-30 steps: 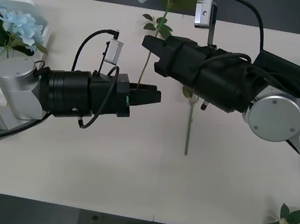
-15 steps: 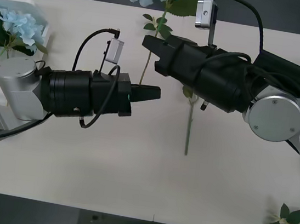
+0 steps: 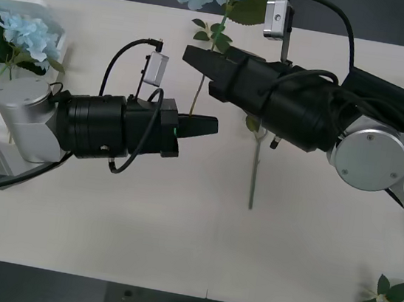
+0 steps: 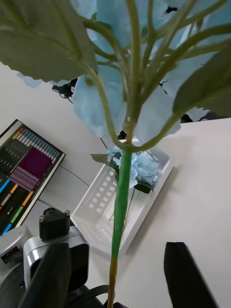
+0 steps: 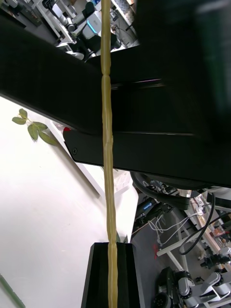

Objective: Put the red flowers into the right box and the blue flowers into the left box

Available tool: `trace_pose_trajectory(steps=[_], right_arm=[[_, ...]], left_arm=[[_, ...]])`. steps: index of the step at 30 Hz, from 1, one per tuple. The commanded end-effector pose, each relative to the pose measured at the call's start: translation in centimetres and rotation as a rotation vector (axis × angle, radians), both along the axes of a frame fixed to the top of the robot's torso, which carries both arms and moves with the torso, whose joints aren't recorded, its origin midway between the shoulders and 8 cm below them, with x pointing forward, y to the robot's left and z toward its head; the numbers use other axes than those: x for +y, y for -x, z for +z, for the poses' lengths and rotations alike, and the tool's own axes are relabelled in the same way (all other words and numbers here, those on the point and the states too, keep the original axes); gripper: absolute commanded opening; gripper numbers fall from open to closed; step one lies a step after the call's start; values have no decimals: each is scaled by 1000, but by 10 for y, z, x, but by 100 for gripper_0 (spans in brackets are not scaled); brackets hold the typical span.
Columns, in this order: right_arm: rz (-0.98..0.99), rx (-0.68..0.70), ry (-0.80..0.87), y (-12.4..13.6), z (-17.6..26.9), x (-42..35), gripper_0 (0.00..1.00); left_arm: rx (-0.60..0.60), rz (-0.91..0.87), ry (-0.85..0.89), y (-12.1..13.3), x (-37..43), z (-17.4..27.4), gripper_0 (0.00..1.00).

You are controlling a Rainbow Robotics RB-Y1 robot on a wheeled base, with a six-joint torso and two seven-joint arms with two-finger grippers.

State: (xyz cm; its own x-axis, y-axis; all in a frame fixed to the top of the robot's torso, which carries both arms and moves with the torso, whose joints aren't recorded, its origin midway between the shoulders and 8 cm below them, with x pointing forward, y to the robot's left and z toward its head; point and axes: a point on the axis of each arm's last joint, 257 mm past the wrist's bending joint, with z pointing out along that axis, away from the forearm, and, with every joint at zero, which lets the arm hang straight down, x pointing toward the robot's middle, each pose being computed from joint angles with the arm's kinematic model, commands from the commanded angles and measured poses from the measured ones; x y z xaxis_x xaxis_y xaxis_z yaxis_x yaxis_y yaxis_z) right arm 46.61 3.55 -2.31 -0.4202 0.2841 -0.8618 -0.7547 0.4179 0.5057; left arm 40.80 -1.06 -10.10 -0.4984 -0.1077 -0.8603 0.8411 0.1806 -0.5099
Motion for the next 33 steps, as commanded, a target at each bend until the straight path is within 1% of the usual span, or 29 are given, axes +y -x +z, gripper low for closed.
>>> trace_pose_trajectory(steps=[1, 9, 12, 14, 18, 22, 24, 27, 29, 31, 33], right_arm=[[6, -41, -3, 3, 23, -4, 100], [-20, -54, 18, -3, 27, -21, 100], [-41, -56, 66, -6, 27, -41, 100], [-52, -54, 130, -7, 28, -60, 100], [-47, -5, 161, -1, 40, -80, 100], [19, 132, 167, 21, 57, -97, 100], [40, 183, 224, 32, 59, -119, 100], [36, 237, 317, 40, 52, -152, 100], [30, 286, 377, 45, 40, -175, 100], [12, 352, 462, 49, 18, -203, 100], [-19, 430, 557, 52, -12, -231, 100]], left_arm=[[-27, -29, 37, 7, -13, 25, 0], [-29, -29, 35, 7, -13, 25, 0], [-27, -31, 33, 8, -13, 24, 0], [-28, -31, 32, 8, -13, 24, 0], [-37, -26, 23, 5, -8, 26, 0], [-70, -5, -8, -6, 8, 32, 0], [-89, 3, -33, -13, 16, 35, 0], [-105, 16, -62, -23, 28, 36, 0], [-114, 32, -82, -32, 36, 35, 0], [-138, 51, -125, -43, 48, 32, 0], [-177, 88, -189, -62, 66, 27, 0]])
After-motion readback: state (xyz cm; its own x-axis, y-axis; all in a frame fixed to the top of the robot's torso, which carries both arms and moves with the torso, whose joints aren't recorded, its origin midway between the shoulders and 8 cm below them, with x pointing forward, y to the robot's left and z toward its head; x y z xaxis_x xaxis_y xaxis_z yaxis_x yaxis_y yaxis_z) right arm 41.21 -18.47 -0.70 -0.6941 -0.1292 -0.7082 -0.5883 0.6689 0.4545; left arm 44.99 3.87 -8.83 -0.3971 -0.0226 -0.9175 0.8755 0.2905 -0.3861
